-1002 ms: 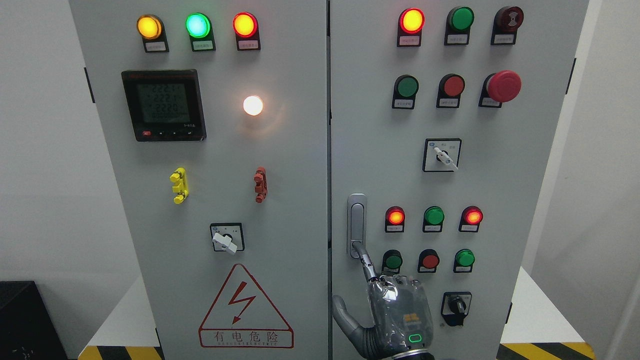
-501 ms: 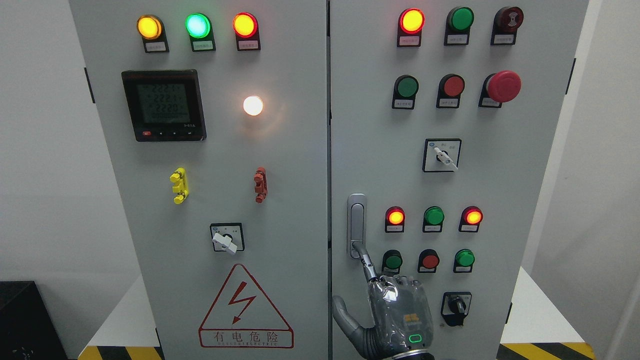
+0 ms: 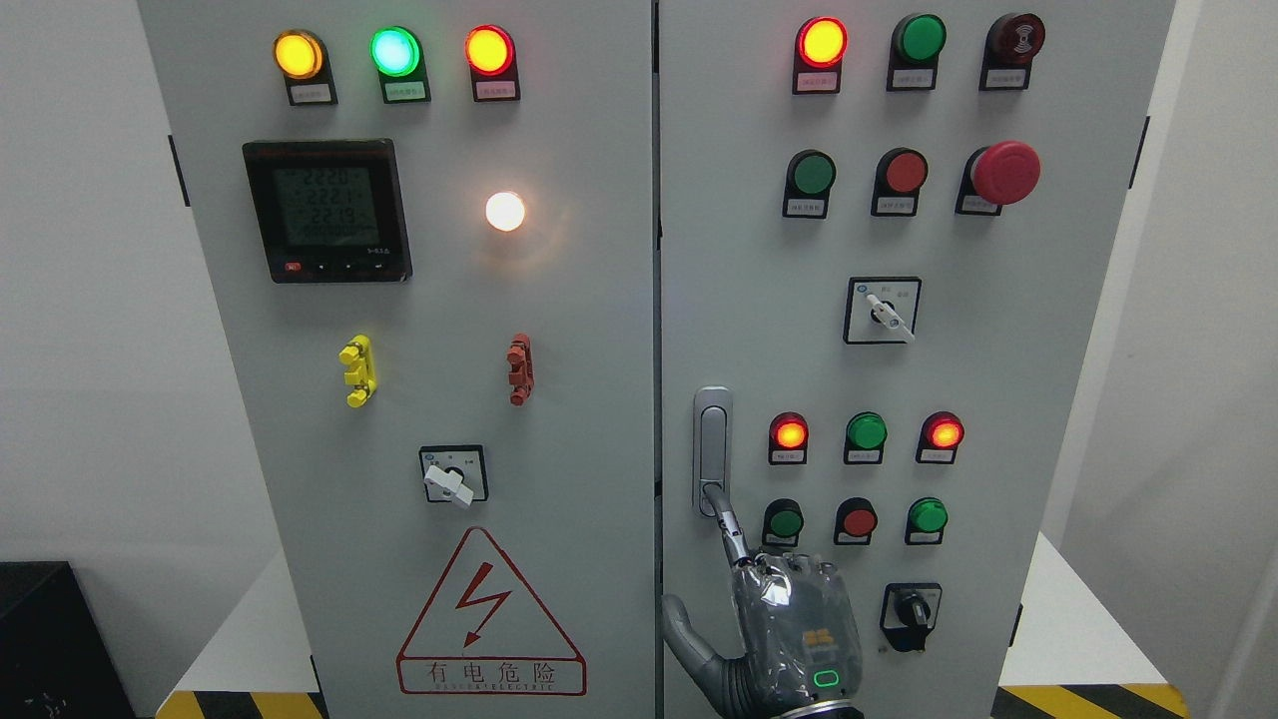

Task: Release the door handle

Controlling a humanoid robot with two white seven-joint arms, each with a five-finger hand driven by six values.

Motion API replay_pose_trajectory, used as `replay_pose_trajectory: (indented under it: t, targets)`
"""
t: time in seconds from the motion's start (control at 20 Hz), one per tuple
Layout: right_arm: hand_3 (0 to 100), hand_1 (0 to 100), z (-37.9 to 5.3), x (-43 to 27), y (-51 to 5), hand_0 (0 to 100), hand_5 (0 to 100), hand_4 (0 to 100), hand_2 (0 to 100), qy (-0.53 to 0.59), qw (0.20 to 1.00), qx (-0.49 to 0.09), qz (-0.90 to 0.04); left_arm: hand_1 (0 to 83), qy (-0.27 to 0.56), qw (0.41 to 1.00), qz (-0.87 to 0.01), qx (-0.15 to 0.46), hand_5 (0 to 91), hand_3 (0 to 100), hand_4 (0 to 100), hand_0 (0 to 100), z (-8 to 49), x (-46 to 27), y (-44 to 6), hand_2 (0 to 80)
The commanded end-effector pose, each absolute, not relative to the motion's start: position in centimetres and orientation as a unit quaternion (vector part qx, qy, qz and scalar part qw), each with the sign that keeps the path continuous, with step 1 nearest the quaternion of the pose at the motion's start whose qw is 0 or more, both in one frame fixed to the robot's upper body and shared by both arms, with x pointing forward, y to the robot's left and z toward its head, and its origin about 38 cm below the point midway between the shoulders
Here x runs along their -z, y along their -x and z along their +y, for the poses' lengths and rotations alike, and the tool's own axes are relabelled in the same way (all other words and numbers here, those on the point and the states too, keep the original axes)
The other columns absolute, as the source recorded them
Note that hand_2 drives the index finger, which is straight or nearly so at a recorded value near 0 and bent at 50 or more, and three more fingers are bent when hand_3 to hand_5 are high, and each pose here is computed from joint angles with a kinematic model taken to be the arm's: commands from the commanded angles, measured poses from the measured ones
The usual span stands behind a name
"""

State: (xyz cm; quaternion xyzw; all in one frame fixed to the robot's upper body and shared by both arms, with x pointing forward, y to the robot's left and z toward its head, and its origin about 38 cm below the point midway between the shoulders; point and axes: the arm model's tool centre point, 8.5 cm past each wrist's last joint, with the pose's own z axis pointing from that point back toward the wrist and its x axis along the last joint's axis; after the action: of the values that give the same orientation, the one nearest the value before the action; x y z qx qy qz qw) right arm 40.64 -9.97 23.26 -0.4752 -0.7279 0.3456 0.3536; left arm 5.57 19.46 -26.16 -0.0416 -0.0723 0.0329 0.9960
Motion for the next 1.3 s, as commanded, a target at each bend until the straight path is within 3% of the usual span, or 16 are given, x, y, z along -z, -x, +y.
replay_pose_trajectory:
  t: [0.0, 1.25]
  targets:
    - [93, 25, -9.93, -22.94, -40.68, 37, 93, 87, 0, 0.475, 0.356, -0.349, -0.725, 0.0, 0.042, 0.995, -0.082, -0.022, 0.0, 10, 1, 0, 19.42, 26.13, -6.26, 2.3]
    - [94, 25, -10.16, -22.42, -40.41, 36, 93, 87, 0, 0.474, 0.369, -0.353, -0.718, 0.0, 0.042, 0.995, -0.082, -0.022, 0.0, 10, 1, 0, 19.42, 26.13, -6.26, 2.2]
